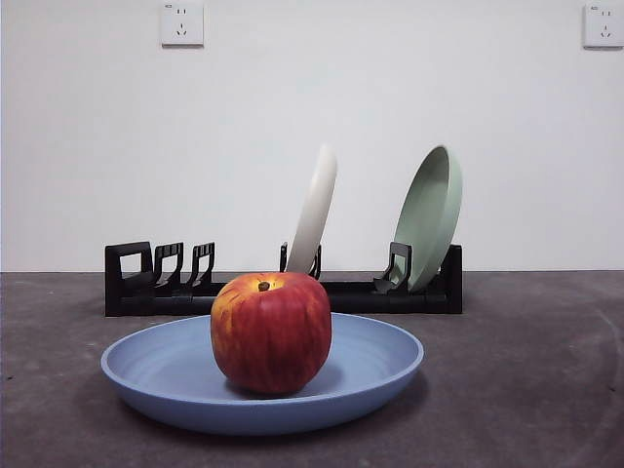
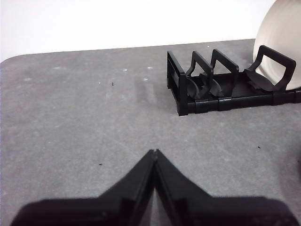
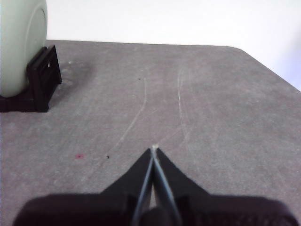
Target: Take the blue plate from the plate rack,put the plate on the table,take the apple from the table,put the apple in the plate
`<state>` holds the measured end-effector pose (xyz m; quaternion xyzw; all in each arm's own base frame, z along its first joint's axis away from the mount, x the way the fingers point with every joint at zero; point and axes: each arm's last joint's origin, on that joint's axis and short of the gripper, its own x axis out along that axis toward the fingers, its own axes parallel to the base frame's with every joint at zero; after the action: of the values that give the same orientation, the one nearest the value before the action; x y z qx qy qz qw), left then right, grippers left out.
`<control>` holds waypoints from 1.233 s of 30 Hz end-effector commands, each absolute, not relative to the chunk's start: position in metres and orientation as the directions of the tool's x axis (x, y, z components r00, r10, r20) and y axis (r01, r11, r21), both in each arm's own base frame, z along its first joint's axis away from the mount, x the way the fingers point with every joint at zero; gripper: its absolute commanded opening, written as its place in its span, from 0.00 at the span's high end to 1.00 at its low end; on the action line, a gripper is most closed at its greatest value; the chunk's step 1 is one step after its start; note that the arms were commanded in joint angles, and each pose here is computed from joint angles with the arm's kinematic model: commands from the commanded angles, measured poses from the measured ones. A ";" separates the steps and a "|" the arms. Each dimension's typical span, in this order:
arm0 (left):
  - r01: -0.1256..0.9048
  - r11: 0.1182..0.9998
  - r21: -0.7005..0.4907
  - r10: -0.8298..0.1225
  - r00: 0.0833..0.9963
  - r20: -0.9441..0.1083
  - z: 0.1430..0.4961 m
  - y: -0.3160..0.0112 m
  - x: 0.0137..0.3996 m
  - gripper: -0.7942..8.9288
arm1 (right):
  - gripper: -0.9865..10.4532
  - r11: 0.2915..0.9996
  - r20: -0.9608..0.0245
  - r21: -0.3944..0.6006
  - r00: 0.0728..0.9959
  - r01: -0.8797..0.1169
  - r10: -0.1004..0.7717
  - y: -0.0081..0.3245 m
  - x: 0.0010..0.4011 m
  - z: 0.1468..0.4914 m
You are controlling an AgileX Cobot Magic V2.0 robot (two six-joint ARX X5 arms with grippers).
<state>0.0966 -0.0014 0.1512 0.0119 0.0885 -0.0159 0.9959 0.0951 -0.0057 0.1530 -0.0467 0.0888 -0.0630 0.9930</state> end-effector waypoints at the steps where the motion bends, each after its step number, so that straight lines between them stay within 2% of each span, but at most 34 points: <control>1: 0.034 0.999 0.014 -0.031 0.983 -0.180 0.148 -0.001 0.097 0.92 | 0.91 0.989 -0.177 -0.088 0.975 0.121 -0.135 -0.006 0.095 0.150; 37: 0.034 0.999 0.014 -0.031 0.982 -0.186 0.148 -0.001 0.097 0.92 | 0.91 0.990 -0.174 -0.087 0.976 0.114 -0.127 -0.006 0.096 0.150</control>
<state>0.0969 -0.0014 0.1507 0.0118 0.0917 -0.0160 0.9956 0.0952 -0.0056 0.1529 -0.0441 0.0887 -0.0615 0.9932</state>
